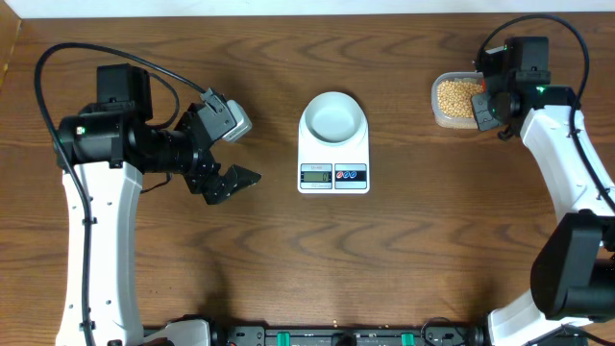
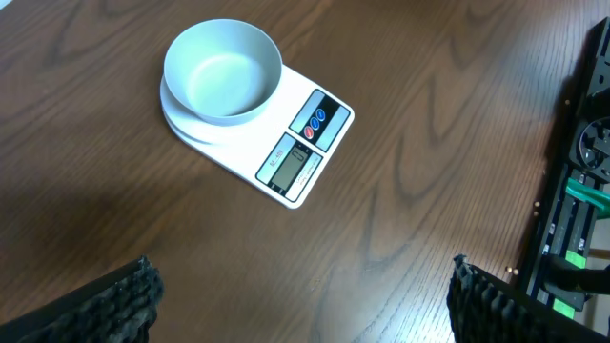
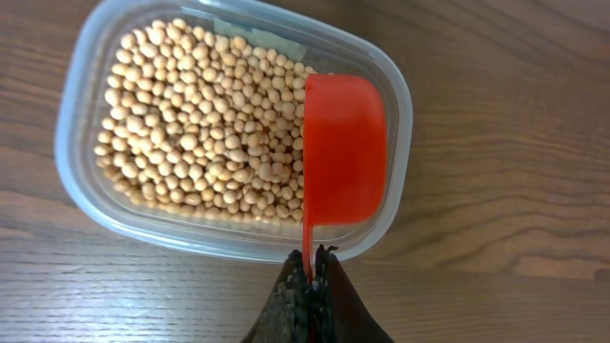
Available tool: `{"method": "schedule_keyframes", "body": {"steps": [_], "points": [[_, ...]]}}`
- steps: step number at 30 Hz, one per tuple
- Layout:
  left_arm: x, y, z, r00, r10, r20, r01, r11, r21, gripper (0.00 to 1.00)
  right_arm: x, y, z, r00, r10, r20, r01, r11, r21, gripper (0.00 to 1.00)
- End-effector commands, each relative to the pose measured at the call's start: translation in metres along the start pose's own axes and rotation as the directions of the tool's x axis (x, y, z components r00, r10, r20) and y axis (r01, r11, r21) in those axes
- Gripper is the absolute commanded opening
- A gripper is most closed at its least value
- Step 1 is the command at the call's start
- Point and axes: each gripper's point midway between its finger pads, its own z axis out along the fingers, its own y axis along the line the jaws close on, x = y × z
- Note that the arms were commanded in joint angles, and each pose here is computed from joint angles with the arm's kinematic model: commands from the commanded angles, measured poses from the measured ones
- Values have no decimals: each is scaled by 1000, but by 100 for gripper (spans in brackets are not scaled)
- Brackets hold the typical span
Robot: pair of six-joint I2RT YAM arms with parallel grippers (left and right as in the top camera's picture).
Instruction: Scoop item into bowl and weigh 50g on scale
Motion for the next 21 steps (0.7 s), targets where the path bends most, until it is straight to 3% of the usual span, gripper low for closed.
{"method": "schedule_keyframes", "body": {"steps": [1, 9, 14, 21], "points": [[3, -1, 1, 1000, -1, -7, 1, 1000, 4, 98, 2, -2, 4, 1000, -26, -16, 26, 999, 22, 1], [3, -1, 1, 1000, -1, -7, 1, 1000, 4, 98, 10, 2, 18, 998, -32, -58, 33, 999, 15, 1], [3, -1, 1, 1000, -1, -7, 1, 1000, 4, 98, 9, 24, 18, 998, -37, -40, 33, 994, -101, 1], [3, -1, 1, 1000, -1, -7, 1, 1000, 4, 98, 12, 28, 18, 998, -18, -54, 12, 993, -118, 1]]}}
